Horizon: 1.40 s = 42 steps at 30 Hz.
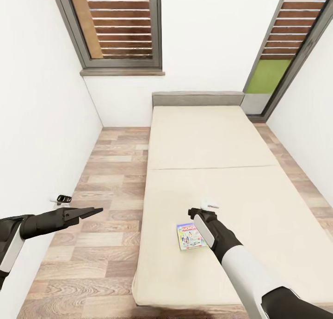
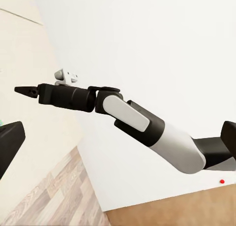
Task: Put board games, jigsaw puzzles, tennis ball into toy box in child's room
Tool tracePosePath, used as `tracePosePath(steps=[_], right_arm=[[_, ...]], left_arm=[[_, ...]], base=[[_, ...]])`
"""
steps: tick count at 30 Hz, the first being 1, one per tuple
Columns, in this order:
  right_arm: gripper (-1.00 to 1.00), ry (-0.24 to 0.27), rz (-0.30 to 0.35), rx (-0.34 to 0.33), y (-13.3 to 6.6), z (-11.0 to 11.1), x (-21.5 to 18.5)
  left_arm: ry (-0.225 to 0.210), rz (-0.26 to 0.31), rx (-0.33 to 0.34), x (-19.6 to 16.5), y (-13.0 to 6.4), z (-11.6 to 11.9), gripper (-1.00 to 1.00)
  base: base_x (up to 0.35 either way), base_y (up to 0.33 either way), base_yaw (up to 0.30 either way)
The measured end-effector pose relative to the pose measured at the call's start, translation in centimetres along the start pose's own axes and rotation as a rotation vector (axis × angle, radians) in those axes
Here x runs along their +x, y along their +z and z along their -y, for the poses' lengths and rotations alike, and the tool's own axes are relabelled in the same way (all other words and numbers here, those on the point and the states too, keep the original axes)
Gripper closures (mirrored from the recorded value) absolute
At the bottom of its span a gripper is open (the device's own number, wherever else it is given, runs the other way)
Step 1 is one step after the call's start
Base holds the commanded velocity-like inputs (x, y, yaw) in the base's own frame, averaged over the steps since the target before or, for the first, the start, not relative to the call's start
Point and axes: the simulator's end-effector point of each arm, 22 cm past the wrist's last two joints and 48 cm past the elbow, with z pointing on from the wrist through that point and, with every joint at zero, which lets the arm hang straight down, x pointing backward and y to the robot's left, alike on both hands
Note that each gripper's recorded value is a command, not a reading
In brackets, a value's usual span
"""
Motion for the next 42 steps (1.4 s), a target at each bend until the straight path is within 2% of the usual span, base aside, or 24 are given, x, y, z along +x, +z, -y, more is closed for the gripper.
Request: tracePosePath(steps=[42], right_arm=[[-1.0,-0.01,-0.067,0.012,2.7,0.2,3.6]], left_arm=[[-0.066,-0.011,-0.017,1.3,0.2,-3.2,-1.0]], base=[[0.0,0.0,0.0]])
